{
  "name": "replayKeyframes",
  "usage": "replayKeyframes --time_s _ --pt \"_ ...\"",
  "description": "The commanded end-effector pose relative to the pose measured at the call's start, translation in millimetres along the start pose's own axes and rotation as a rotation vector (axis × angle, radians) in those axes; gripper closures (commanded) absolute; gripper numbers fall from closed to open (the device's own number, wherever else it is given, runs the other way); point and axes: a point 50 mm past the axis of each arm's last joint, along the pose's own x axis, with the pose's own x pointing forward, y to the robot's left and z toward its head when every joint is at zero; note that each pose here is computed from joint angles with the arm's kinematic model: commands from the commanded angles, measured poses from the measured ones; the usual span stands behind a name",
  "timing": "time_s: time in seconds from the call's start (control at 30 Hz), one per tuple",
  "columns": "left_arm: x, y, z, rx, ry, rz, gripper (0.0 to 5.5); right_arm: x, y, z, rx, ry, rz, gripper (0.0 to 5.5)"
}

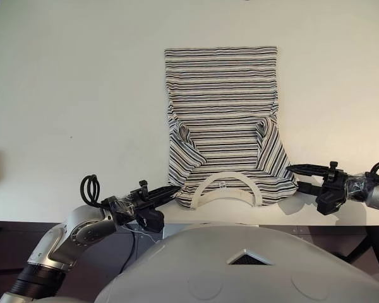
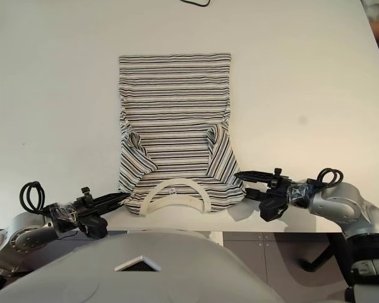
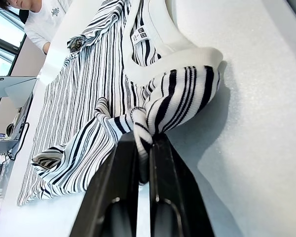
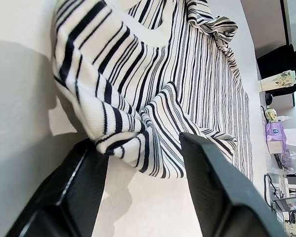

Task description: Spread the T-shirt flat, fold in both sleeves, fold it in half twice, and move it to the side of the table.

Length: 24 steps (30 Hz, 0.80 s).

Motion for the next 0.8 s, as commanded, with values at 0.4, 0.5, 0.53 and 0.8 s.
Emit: replayKeyframes --time_s 0.4,0.5,0.53,0.8 --pt "-4.5 9.0 -5.3 0.006 0.031 -0.078 5.40 -0.6 7.7 1.4 0.025 0.028 0.218 5.35" --pt "-7.8 13.7 -3.4 -0.002 0.037 -0.131 5.40 -3.1 -1.6 8.8 0.033 0.009 0.222 5.35" --pt "-10.1 14.5 -2.5 -0.017 0.041 -0.153 5.40 -4.0 -6.0 12.3 0.040 -0.003 0.217 5.35" --pt "-25.4 40.1 26.8 -0.264 -0.009 -0.147 5.40 -29.9 -36.1 34.5 0.560 -0.002 0.357 5.35"
